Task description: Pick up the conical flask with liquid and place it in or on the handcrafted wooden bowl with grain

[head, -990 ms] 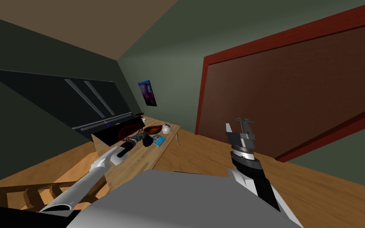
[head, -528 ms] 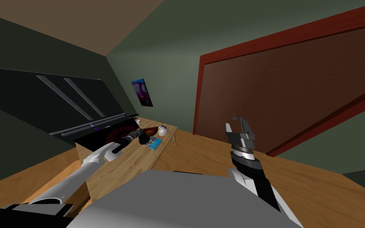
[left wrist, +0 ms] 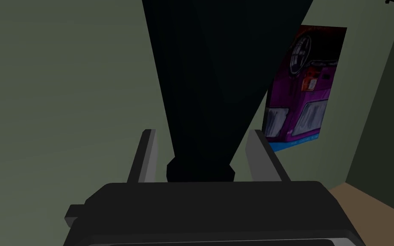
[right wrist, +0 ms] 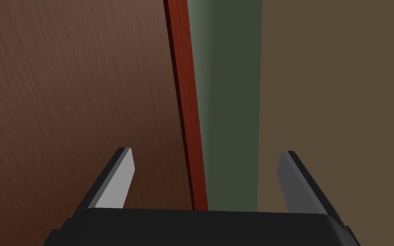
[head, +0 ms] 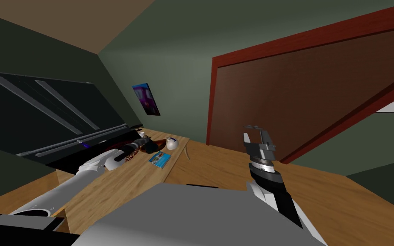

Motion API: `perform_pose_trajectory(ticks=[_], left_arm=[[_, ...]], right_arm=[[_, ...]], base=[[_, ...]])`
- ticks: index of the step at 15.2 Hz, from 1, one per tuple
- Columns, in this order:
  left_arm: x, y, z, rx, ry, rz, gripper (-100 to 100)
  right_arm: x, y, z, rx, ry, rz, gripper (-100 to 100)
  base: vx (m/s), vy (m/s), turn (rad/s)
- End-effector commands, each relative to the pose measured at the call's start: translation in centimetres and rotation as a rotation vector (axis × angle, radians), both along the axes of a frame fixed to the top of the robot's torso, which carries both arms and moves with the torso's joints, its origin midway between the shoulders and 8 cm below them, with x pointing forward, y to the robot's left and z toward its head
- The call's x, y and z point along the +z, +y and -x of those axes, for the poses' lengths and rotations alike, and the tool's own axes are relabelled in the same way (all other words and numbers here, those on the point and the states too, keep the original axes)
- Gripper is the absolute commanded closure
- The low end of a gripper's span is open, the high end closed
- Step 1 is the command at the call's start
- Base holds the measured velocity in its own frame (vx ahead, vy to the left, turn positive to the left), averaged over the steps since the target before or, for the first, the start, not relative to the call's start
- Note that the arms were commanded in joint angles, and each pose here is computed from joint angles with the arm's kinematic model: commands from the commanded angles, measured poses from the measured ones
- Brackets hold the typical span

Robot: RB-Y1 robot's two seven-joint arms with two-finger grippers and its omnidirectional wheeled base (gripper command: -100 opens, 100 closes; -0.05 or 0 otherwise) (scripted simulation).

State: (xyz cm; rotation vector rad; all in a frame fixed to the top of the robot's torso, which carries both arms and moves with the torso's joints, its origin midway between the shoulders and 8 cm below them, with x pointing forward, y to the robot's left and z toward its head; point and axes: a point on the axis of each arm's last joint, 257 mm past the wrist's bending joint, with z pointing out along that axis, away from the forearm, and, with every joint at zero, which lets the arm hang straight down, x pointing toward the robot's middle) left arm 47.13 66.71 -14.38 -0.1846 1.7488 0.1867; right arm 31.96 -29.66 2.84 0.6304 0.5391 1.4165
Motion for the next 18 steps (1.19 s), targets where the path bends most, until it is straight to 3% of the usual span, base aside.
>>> perform_pose_trajectory(ticks=[1, 10, 14, 15, 16, 18], left_arm=[[1.3, 1.3, 0.2, 0.026, -0.005, 0.018, 100], [5.0, 5.8, 1.7, 0.138, -0.033, 0.123, 100], [6.6, 7.3, 2.2, 0.178, -0.049, 0.154, 100], [6.0, 6.9, 2.1, 0.165, -0.041, 0.143, 100], [6.1, 7.0, 2.1, 0.169, -0.044, 0.147, -100], [6.1, 7.0, 2.1, 0.17, -0.044, 0.148, -100]], right_arm=[[0.0, 0.0, 0.0, 0.0, 0.0, 0.0, 0], [0.0, 0.0, 0.0, 0.0, 0.0, 0.0, 0], [0.0, 0.0, 0.0, 0.0, 0.0, 0.0, 0], [0.0, 0.0, 0.0, 0.0, 0.0, 0.0, 0], [0.0, 0.0, 0.0, 0.0, 0.0, 0.0, 0], [0.0, 0.0, 0.0, 0.0, 0.0, 0.0, 0]], base=[[0.057, 0.038, -0.084], [0.059, 0.091, -0.078], [0.043, 0.076, -0.053], [0.023, 0.044, -0.024], [0.01, 0.019, -0.002], [0.004, 0.008, -0.001]])
